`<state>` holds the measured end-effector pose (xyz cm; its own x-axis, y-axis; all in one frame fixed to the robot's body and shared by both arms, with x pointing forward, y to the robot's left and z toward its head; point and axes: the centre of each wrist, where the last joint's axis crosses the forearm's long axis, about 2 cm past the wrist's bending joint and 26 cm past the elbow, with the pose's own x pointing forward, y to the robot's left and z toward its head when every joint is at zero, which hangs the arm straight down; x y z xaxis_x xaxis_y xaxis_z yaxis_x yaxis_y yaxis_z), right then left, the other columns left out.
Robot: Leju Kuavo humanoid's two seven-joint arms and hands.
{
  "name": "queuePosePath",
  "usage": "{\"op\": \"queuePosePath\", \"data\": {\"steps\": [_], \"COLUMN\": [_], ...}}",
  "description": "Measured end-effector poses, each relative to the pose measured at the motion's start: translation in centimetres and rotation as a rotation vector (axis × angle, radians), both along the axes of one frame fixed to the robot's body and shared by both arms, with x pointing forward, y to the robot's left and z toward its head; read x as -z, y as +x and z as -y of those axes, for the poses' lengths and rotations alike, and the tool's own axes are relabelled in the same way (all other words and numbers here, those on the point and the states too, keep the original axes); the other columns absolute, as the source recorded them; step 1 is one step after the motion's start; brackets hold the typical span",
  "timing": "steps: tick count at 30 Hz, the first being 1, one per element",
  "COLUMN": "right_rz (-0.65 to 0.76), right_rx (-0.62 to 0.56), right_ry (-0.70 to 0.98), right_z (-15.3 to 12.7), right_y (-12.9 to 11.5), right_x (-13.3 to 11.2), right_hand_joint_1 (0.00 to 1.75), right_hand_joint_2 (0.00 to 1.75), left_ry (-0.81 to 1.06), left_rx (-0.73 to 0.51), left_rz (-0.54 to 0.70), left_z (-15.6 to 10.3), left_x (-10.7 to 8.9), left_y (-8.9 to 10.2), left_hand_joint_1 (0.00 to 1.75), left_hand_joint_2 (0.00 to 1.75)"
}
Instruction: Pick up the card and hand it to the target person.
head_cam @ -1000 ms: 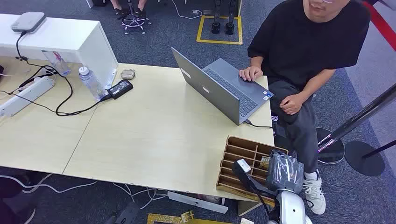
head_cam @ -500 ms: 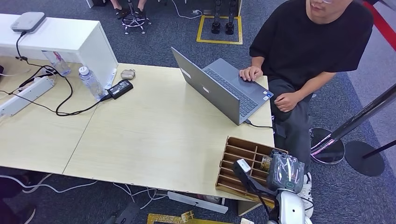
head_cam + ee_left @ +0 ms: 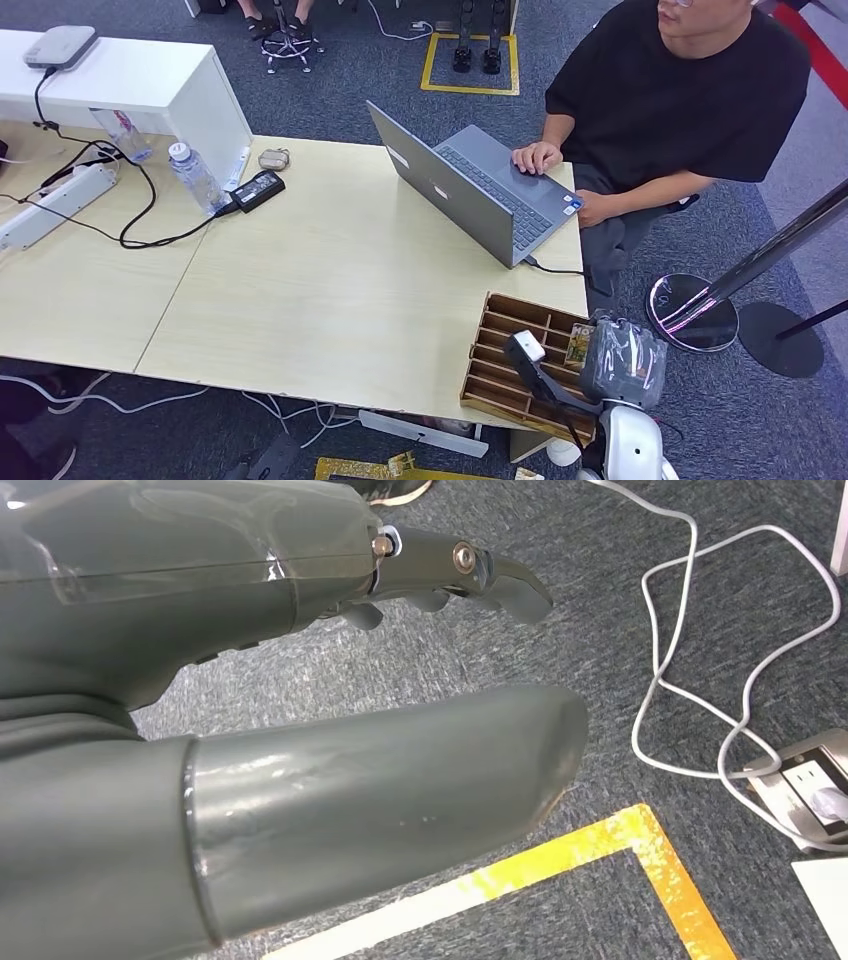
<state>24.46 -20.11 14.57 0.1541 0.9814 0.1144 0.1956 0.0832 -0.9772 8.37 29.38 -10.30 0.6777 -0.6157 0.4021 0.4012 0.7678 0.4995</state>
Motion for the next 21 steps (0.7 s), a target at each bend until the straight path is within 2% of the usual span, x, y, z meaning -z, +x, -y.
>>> {"op": "queuePosePath", "data": {"steps": [17,21], "right_rz": [0.156,0.208], "right_rx": [-0.002,-0.012], "right_ry": [-0.044,-0.049], "right_z": [0.4,0.5], "right_y": [0.9,1.7], "right_x": [-2.5,-4.0], "right_hand_joint_1": [1.75,1.75], "right_hand_joint_2": [1.75,1.75], "left_ry": [-0.003,-0.003], "left_rx": [0.011,0.018], "left_rz": [-0.008,-0.012], "left_z": [0.0,0.1], "left_x": [0.0,0.0], "left_y": [0.0,0.2], "left_hand_joint_1": [0.00,0.00], "left_hand_joint_2": [0.00,0.00]}}
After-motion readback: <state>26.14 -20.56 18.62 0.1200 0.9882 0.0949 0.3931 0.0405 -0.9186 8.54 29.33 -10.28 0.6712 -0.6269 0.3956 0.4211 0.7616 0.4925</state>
